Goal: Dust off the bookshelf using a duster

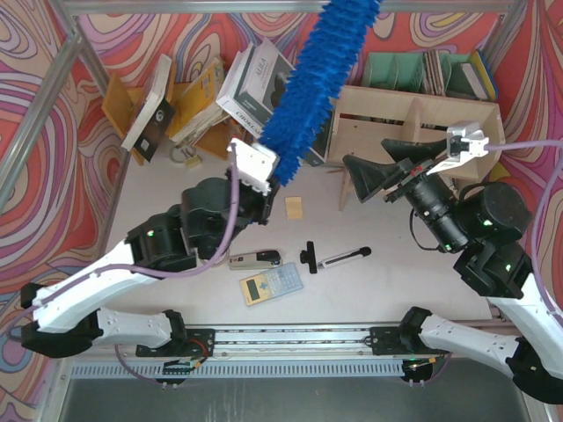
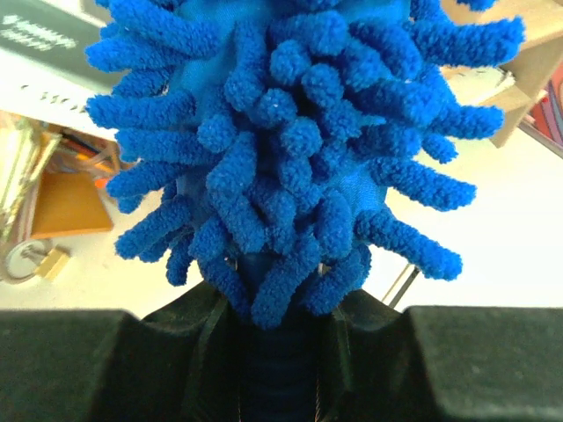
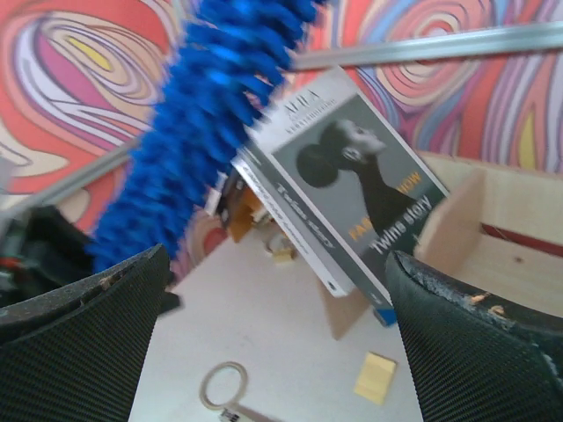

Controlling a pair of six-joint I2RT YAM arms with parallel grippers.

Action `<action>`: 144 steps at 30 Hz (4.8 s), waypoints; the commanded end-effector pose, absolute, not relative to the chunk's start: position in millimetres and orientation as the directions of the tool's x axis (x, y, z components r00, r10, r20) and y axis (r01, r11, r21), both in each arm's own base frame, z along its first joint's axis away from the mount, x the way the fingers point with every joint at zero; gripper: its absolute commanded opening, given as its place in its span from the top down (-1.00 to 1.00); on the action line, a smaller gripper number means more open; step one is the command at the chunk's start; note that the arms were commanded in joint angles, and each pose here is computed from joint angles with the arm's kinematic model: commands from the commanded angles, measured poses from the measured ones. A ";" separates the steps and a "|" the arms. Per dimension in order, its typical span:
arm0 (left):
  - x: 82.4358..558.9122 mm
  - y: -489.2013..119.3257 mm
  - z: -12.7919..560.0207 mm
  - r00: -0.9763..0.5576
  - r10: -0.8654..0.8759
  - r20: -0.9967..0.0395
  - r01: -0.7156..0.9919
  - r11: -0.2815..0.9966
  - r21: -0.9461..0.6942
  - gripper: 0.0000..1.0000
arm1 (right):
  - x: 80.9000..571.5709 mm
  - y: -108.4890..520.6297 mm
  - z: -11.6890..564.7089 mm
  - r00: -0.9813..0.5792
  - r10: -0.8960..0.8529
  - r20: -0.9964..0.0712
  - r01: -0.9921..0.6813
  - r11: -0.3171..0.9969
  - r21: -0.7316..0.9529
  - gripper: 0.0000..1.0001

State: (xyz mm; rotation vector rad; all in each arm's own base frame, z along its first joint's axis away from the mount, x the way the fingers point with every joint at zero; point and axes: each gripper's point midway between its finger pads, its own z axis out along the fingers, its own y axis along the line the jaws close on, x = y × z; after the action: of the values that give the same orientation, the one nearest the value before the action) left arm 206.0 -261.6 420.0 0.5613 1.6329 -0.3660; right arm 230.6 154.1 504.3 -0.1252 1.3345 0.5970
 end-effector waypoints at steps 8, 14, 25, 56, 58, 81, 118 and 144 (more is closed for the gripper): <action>182.1 -349.2 414.0 -0.088 0.074 -0.993 0.739 0.673 -0.015 1.00 | 224.2 146.4 551.2 0.219 0.463 -0.859 -0.503 0.808 0.307 -0.98; 155.0 -374.6 396.4 -0.057 0.110 -0.992 0.822 0.570 0.016 1.00 | 246.8 133.1 537.4 0.219 0.474 -0.853 -0.368 0.850 0.378 -0.97; 133.3 -385.2 351.8 0.000 0.229 -0.973 0.844 0.522 0.123 1.00 | 267.9 124.9 510.9 0.195 0.508 -0.839 -0.232 0.855 0.464 -0.46; 180.8 -235.6 388.0 0.055 -0.064 -0.996 0.469 0.882 -0.030 -0.97 | 255.4 57.4 422.1 0.268 0.783 -0.561 0.063 0.567 0.821 0.40; 185.2 -215.6 388.5 0.063 -0.128 -0.990 0.403 0.911 -0.092 -0.97 | 253.5 52.6 407.6 0.272 0.803 -0.530 0.094 0.526 0.845 0.40; 199.9 -172.6 353.0 0.053 -0.204 -0.977 0.235 0.954 -0.186 -0.97 | 263.1 83.5 204.6 0.192 0.964 -0.186 0.337 0.113 0.935 0.37; 238.3 -126.5 292.4 -0.042 -0.056 -0.998 -0.088 0.995 -0.052 -0.97 | 274.5 32.3 111.3 0.206 0.908 -0.365 0.636 0.159 0.755 -0.97; 336.1 8.5 149.8 -0.149 0.157 -0.976 -0.481 0.851 0.211 -0.97 | 341.1 10.4 137.1 -0.182 0.097 -0.978 0.337 0.941 0.031 -0.97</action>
State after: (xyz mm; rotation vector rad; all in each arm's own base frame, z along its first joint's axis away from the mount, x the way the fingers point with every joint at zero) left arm 324.2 1.9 148.4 -0.2551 1.7242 0.6278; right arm 330.9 23.3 132.8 0.3721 1.8047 -0.1611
